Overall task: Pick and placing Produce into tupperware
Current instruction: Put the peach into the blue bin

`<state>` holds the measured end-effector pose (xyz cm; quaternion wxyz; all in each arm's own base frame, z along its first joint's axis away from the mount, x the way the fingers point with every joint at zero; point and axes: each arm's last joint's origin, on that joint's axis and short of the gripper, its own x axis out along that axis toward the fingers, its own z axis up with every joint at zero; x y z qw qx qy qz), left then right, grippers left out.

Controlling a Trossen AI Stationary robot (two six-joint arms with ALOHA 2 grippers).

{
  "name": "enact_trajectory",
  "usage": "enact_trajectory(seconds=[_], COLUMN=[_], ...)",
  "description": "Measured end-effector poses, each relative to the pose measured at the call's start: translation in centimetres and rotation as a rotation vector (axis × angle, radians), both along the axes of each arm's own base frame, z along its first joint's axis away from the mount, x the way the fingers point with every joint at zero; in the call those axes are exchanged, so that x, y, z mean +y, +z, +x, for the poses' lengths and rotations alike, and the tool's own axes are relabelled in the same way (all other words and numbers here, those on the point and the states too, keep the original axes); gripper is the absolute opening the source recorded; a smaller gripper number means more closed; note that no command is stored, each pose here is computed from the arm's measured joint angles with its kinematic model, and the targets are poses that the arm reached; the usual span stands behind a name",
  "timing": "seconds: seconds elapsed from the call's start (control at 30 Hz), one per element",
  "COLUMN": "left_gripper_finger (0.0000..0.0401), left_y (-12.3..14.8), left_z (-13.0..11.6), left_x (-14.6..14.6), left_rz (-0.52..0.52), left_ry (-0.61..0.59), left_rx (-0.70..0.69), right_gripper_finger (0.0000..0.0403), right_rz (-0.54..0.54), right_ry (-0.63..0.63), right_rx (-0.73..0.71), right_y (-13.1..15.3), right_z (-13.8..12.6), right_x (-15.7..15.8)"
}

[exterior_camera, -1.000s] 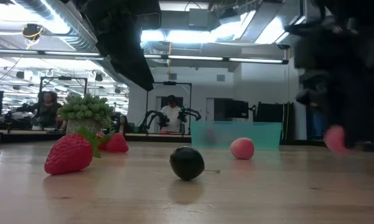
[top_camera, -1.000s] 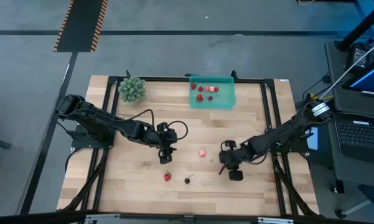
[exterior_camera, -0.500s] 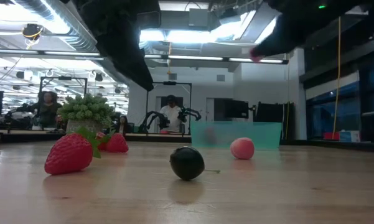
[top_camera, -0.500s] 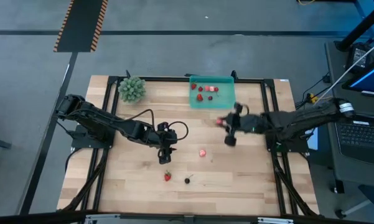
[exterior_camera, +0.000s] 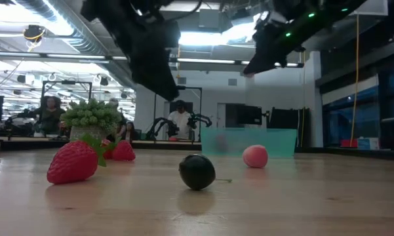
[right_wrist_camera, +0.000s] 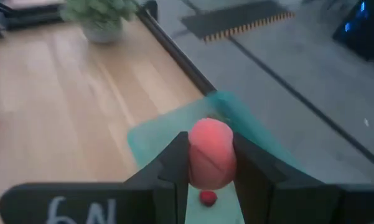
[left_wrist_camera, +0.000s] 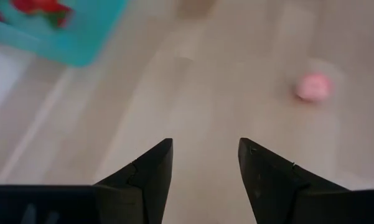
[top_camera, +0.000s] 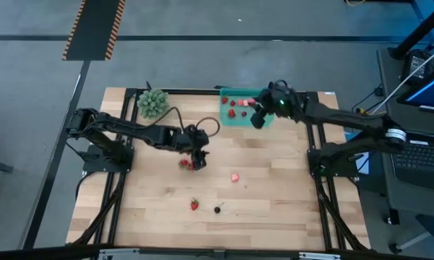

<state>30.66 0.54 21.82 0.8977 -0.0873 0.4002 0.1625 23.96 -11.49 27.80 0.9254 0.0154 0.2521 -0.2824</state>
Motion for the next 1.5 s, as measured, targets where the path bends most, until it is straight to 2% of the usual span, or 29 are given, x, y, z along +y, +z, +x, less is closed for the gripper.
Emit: enact_trajectory(seconds=[0.27,0.57,0.7,0.87,1.13,1.3,1.5], left_gripper_finger=[0.0176,0.0176,0.0176,0.0176,0.0176,0.0176,0.0176], left_y=[0.4,0.6,0.6,0.6,0.6,0.6,0.6], left_z=[0.1,-0.2,-0.4,-0.6,-0.9,-1.0,-1.0], left_x=[4.4,6.8,7.5,8.3,9.3,9.5,9.5], left_rz=[0.051,0.058,0.057,0.058,0.083,0.083,0.083], left_ry=[0.087,0.165,0.187,0.210,0.219,0.226,0.226], left_rx=[-0.050,-0.077,-0.077,-0.075,-0.063,-0.062,-0.062], right_gripper_finger=[0.0097,0.0106,0.0102,0.0104,0.0104,0.0104,0.0104], right_rz=[0.117,0.226,0.344,0.437,0.495,0.558,0.573], right_ry=[-0.100,-0.163,-0.121,-0.066,-0.092,-0.088,-0.112], right_rx=[0.279,0.437,0.433,0.390,0.432,0.509,0.560], right_y=[-1.2,-2.0,-3.1,-4.7,-7.2,-9.1,-9.6], right_z=[2.6,3.5,3.4,3.4,4.7,5.1,4.8], right_x=[-5.8,-9.7,-11.6,-13.8,-16.2,-16.5,-16.5])
